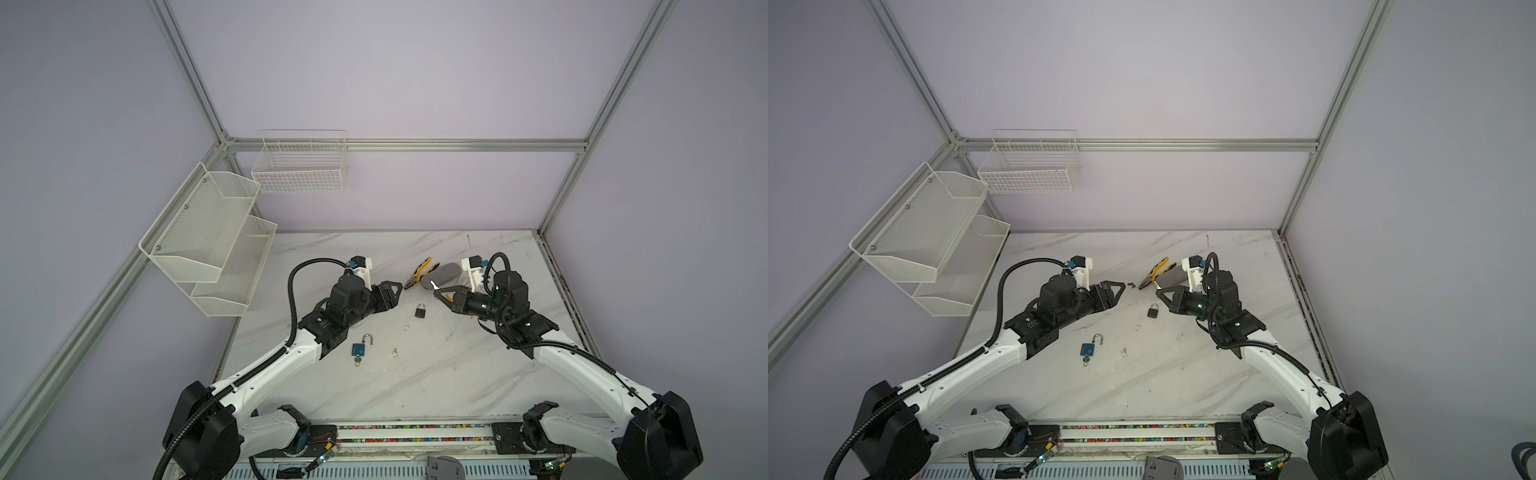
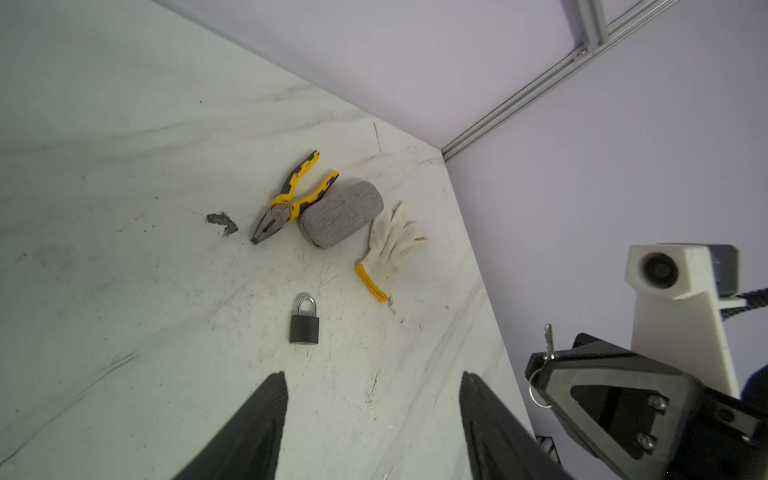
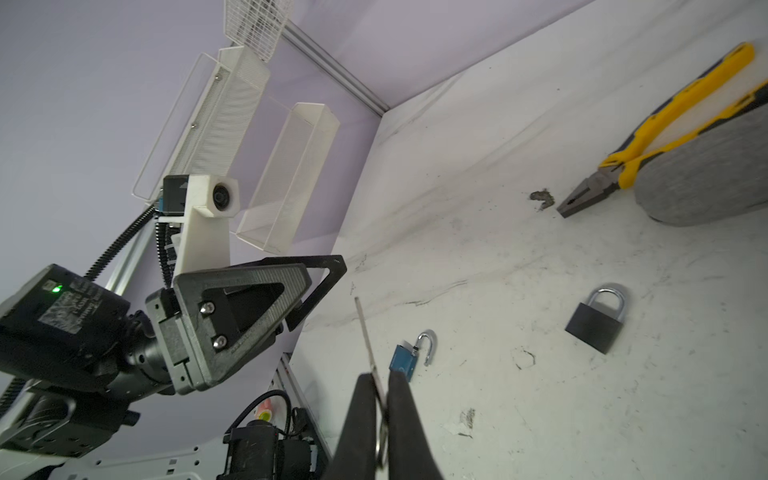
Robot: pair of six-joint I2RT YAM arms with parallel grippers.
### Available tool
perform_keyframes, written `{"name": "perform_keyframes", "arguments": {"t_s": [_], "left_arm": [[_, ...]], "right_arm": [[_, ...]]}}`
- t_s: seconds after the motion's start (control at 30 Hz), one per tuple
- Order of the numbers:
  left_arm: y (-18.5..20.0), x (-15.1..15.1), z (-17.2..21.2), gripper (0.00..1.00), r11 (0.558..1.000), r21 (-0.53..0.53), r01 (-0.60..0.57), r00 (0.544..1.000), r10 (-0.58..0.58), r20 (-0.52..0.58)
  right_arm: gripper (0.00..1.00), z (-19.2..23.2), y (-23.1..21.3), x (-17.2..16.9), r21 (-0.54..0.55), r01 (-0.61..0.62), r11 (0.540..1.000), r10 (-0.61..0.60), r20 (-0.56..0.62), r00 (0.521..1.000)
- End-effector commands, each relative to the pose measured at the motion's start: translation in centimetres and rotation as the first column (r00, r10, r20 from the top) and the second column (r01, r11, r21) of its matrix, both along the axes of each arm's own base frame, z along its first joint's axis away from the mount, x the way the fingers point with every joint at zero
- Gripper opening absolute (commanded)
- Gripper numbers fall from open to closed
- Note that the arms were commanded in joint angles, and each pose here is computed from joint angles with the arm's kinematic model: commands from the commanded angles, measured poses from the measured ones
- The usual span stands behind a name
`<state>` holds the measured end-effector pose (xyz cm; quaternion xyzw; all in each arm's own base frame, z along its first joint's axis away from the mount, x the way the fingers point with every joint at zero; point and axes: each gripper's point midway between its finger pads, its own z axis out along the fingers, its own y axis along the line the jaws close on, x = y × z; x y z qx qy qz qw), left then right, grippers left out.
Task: Unlock with the key
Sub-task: 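Swing the left gripper over the black padlock while the right holds the key, then lower the left gripper and close it on the black padlock body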
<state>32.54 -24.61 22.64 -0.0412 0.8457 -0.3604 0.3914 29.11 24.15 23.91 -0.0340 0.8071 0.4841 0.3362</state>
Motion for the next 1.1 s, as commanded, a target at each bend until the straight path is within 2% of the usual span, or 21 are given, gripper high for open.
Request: {"name": "perform_keyframes", "arguments": {"t_s": [0.0, 0.1, 0.13, 0.47, 0.73, 0.93, 1.07], "left_arm": [[-1.7, 0.2, 0.8, 0.67, 0.99, 0.122, 0.065, 0.998, -0.063, -0.017], [-3.2, 0.5, -0.1, 0.67, 0.977, 0.193, 0.091, 0.996, -0.087, -0.029], [-3.8, 0.9, -1.7, 0.67, 0.969, 0.228, 0.099, 0.994, -0.087, -0.059], [-7.1, 3.4, -7.6, 0.66, 0.904, 0.404, 0.141, 0.984, -0.082, -0.161], [-10.9, 4.6, -11.3, 0.66, 0.847, 0.497, 0.191, 0.973, -0.098, -0.207], [-10.6, 5.5, -14.2, 0.65, 0.779, 0.606, 0.16, 0.971, -0.015, -0.237], [-10.9, 5.6, -15.4, 0.62, 0.764, 0.624, 0.167, 0.966, -0.001, -0.258]], "right_arm": [[0.0, -2.3, -2.0, 0.4, -0.126, 0.082, 0.989, -0.086, -0.028, 0.996], [0.0, -4.0, -3.1, 0.7, -0.178, 0.118, 0.977, -0.13, -0.056, 0.99], [0.0, -4.8, -3.6, 1.0, -0.187, 0.132, 0.973, -0.147, -0.069, 0.987], [0.0, -9.9, -7.2, 3.3, -0.233, 0.179, 0.956, -0.222, -0.176, 0.959], [0.0, -10.6, -7.8, 4.3, -0.252, 0.194, 0.948, -0.244, -0.186, 0.952], [0.0, -10.5, -8.0, 4.5, -0.246, 0.197, 0.949, -0.246, -0.189, 0.951], [0.0, -10.6, -8.0, 4.5, -0.244, 0.193, 0.95, -0.241, -0.187, 0.952]]}}
